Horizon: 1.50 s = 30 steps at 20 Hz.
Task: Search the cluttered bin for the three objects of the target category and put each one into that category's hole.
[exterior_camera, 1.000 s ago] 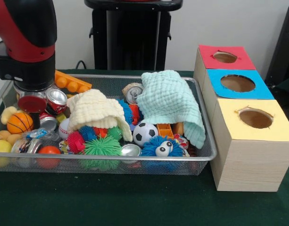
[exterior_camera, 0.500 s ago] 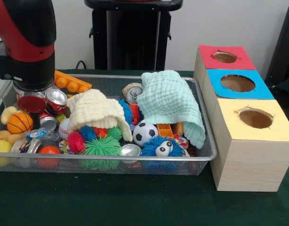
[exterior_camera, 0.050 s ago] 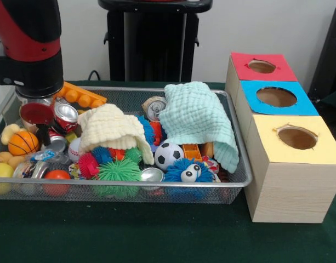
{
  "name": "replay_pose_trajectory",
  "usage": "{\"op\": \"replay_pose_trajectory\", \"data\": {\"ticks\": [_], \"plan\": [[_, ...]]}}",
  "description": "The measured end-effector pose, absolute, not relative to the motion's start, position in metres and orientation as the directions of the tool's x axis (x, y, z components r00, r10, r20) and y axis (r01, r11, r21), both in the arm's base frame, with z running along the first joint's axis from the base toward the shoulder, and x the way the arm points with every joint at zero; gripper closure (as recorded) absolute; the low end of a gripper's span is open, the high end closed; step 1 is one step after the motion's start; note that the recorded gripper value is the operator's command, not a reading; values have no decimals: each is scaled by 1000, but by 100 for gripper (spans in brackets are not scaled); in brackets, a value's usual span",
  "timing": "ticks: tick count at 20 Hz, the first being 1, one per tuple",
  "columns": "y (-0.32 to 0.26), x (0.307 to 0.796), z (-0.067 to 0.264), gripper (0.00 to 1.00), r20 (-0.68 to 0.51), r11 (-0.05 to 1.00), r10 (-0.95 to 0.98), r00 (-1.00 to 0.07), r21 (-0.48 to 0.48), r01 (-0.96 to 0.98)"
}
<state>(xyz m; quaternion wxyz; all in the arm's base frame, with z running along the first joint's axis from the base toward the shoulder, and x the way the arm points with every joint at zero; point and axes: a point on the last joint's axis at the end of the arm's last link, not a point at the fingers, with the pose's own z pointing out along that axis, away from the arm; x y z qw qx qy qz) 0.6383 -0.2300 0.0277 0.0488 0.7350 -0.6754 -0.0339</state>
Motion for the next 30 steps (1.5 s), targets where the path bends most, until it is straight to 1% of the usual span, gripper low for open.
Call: {"op": "replay_pose_trajectory", "data": {"ticks": [2,7,17,30], "plan": [[-233,642,34,0,19,-80,-996,82,105,-991],[-234,647,39,0,25,-81,-996,84,91,-993],[-231,652,29,0,19,-83,-996,84,50,-995],[-224,647,10,0,-5,-87,-996,87,53,-995]]}}
